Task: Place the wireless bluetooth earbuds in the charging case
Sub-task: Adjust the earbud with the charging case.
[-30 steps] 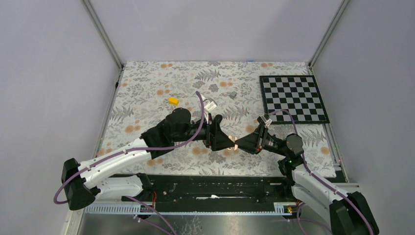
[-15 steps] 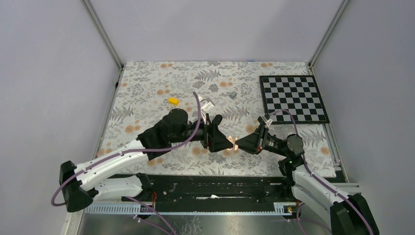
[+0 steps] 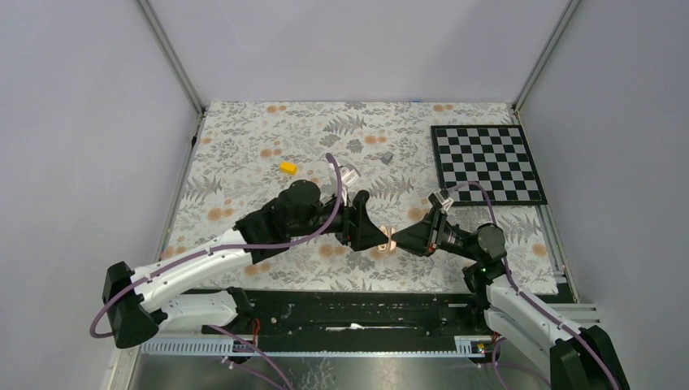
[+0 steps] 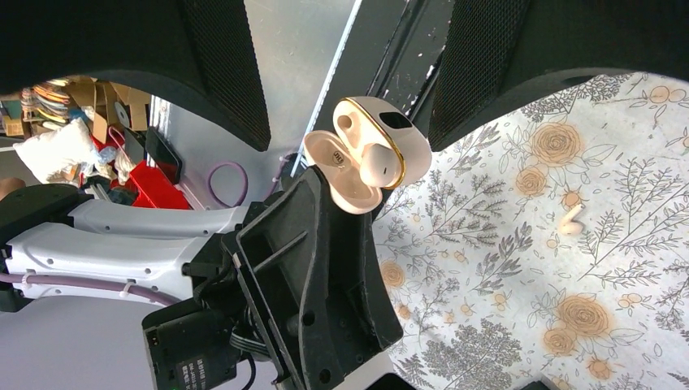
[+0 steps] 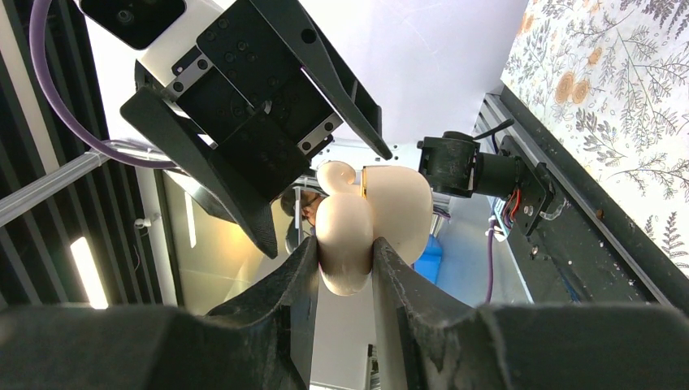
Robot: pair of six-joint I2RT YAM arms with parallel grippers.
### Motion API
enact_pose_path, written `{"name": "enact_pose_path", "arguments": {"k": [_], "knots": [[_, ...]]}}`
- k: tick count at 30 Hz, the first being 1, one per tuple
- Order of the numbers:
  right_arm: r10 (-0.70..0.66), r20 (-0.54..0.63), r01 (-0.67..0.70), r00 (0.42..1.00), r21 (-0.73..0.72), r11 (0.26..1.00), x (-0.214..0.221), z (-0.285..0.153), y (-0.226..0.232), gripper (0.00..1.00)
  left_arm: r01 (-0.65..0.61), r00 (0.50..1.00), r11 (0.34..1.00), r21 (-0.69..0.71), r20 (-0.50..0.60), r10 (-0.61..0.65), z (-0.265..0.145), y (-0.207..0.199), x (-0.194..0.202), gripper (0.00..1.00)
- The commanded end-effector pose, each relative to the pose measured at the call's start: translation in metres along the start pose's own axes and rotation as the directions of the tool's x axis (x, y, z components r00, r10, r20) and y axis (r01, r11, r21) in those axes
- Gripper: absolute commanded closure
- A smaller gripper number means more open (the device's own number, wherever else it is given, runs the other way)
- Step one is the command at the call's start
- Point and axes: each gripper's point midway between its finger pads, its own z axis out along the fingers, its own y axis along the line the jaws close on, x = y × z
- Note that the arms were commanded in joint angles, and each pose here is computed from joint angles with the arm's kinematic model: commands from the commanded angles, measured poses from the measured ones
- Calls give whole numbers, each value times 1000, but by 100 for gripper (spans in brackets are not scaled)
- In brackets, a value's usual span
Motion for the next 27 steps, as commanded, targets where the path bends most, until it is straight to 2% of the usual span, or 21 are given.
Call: {"name": "enact_pose_path", "arguments": {"k": [1,16,27], "knots": [[-64,-18,64,998,-37,997,2,0,14,100,-28,998,997,73,50,25,2,-20,-20,27],[-61,-16,61,998,-28,998,0,2,12,100,-36,998,993,108,62,30,-2,-29,-23,28],[-54,-19,54,998,-14,998,-1,3,9,100,-31,999,991,131,21,28,-6,-38,-21,29]]}}
